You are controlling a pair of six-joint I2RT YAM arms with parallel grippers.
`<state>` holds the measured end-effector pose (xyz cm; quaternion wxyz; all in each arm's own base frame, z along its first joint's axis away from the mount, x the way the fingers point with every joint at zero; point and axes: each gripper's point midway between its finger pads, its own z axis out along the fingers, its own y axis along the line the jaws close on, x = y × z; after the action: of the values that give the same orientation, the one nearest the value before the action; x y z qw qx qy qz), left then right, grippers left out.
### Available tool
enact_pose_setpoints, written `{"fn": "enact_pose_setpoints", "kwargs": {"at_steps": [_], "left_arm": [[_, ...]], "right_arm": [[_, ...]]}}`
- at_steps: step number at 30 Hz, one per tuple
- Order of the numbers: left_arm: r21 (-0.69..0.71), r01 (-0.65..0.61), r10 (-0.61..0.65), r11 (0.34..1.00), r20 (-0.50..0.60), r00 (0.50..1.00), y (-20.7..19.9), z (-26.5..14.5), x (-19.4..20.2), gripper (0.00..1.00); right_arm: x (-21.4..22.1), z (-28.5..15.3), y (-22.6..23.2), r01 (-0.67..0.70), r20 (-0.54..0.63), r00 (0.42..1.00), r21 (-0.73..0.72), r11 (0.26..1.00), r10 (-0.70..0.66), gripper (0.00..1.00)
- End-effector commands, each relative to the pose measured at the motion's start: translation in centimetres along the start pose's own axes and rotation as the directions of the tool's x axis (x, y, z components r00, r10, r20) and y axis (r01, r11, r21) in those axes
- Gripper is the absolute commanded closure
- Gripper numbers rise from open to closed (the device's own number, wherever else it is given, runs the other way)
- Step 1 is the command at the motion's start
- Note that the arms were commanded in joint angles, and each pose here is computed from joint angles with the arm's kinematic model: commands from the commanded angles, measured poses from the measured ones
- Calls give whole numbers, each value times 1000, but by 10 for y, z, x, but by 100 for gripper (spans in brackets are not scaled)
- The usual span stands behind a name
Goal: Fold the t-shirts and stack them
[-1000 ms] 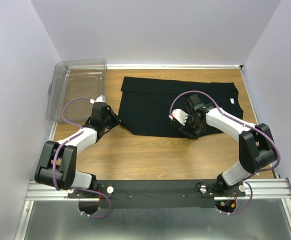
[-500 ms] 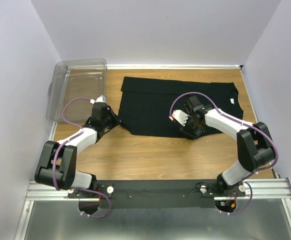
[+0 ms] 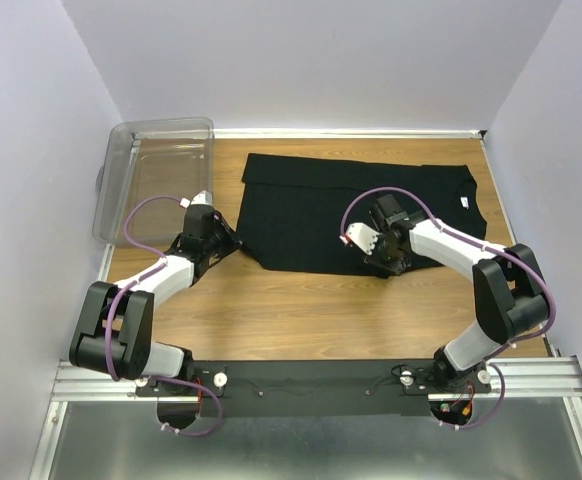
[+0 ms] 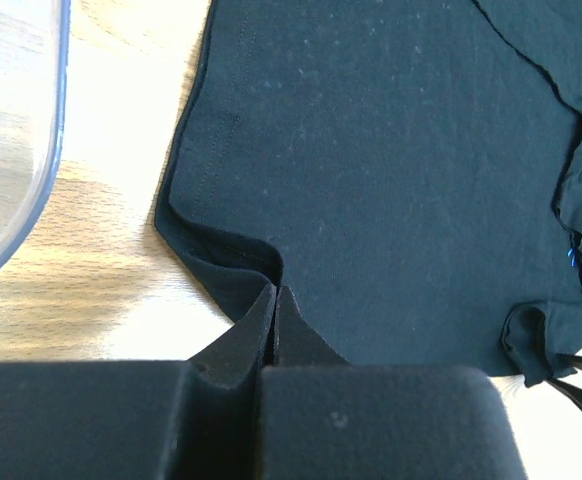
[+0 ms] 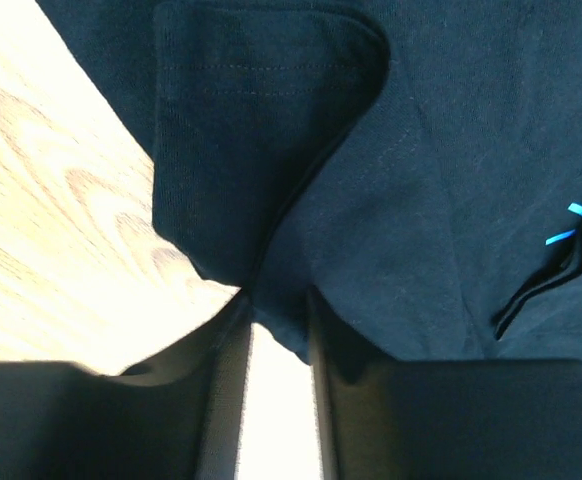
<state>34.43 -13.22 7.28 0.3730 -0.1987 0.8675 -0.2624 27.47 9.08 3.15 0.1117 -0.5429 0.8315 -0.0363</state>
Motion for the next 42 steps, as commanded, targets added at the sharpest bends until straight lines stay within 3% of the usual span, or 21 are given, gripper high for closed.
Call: {"fn": "enact_pose_setpoints", "kwargs": {"at_steps": [1, 8, 10, 13, 21, 27, 34, 38, 42], "left_arm": [[27, -18, 17, 999, 6, 1000, -3, -1, -2, 100], [30, -19, 19, 999, 5, 1000, -4, -1, -3, 100], [30, -19, 19, 999, 3, 1000, -4, -1, -2, 100], [30, -21, 21, 999, 3, 1000, -4, -1, -2, 100], [33, -22, 22, 999, 3, 1000, -5, -1, -3, 100], [35, -22, 22, 999, 1, 1000, -5, -1, -2, 100], [33, -23, 23, 999, -3, 1000, -4, 0, -1, 100], [33, -23, 23, 999, -5, 1000, -4, 1, -1, 100], [32, -22, 22, 999, -12, 1000, -3, 2, 1, 100]], "right_arm": [[-1, -1, -5, -12, 0, 1000, 24, 1000, 12, 68], [-12, -16, -13, -42, 51, 998, 57, 997, 39, 69], [-14, -20, -19, -52, 57, 997, 79, 996, 47, 52], [-20, -28, -26, -65, 77, 995, 107, 992, 57, 45], [-26, -47, -43, -109, 107, 990, 185, 977, 91, 46], [-27, -42, -5, -24, 159, 987, 17, 1000, 21, 46], [-11, -37, 25, 62, 134, 990, -95, 994, -49, 44], [8, -26, 29, 72, 60, 996, -96, 993, -67, 45], [8, -23, 28, 62, 58, 997, -88, 994, -57, 47]]}}
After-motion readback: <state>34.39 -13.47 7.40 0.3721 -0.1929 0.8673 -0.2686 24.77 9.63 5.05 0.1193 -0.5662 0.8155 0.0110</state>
